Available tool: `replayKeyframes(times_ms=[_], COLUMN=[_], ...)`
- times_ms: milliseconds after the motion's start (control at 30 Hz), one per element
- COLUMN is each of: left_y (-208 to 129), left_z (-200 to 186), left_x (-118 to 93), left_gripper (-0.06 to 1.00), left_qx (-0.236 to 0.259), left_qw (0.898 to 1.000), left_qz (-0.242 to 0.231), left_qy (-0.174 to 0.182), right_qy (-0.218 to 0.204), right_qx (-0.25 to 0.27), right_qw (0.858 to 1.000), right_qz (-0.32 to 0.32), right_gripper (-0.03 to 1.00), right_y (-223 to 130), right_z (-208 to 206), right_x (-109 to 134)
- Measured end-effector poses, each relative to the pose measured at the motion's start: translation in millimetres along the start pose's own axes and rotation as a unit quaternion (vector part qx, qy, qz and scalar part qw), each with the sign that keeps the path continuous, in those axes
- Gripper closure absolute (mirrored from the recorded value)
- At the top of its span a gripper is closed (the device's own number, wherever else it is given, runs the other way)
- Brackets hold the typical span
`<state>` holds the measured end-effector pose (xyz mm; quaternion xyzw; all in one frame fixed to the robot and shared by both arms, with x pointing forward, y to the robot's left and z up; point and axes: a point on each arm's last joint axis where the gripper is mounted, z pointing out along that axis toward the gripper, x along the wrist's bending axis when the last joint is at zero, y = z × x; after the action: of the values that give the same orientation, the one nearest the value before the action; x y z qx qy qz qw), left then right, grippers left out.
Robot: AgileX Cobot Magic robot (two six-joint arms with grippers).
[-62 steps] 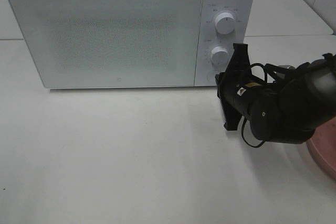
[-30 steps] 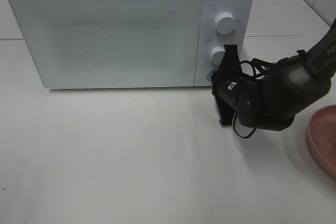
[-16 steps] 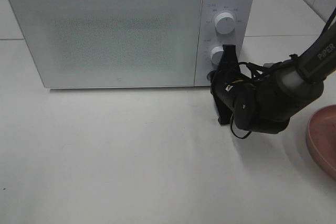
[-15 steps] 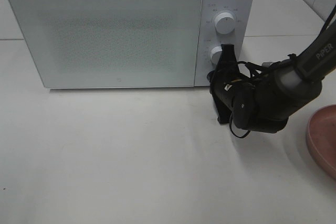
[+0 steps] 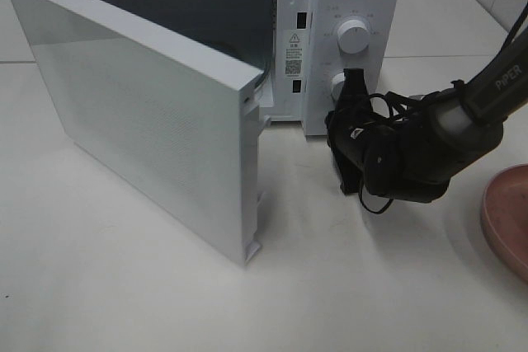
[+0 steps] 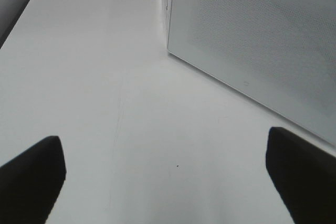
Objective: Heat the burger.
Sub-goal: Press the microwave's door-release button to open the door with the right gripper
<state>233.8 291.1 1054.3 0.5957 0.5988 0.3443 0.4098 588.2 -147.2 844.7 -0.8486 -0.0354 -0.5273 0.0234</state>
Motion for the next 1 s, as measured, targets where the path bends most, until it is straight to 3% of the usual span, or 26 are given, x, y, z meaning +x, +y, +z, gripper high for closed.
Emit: replayKeyframes(times_ms=[233,467,1000], left_y=[0.0,0.0,0.0], left_z=[0.0,0.0,0.0], left_x=[0.0,0.0,0.0], left_gripper=[-0.03,-0.03,-0.03], left_qx=[0.000,0.000,0.000], left_qw=[1.000,1.000,1.000], left_qz=[0.000,0.000,0.000], left_qy=[0.000,0.000,0.000], right_qy=[-0.016,-0.005,-0.010], right_qx=[0.003,0.004,0.001], right_qw=[1.000,1.000,1.000], right_qz=[0.006,0.009,0.013], right_gripper=[0.96,0.96,0.96], right_y=[1.5,1.6,10.5], right_z=[-1.8,-11.0,-61.6], right_x=[3.4,7.0,6.1])
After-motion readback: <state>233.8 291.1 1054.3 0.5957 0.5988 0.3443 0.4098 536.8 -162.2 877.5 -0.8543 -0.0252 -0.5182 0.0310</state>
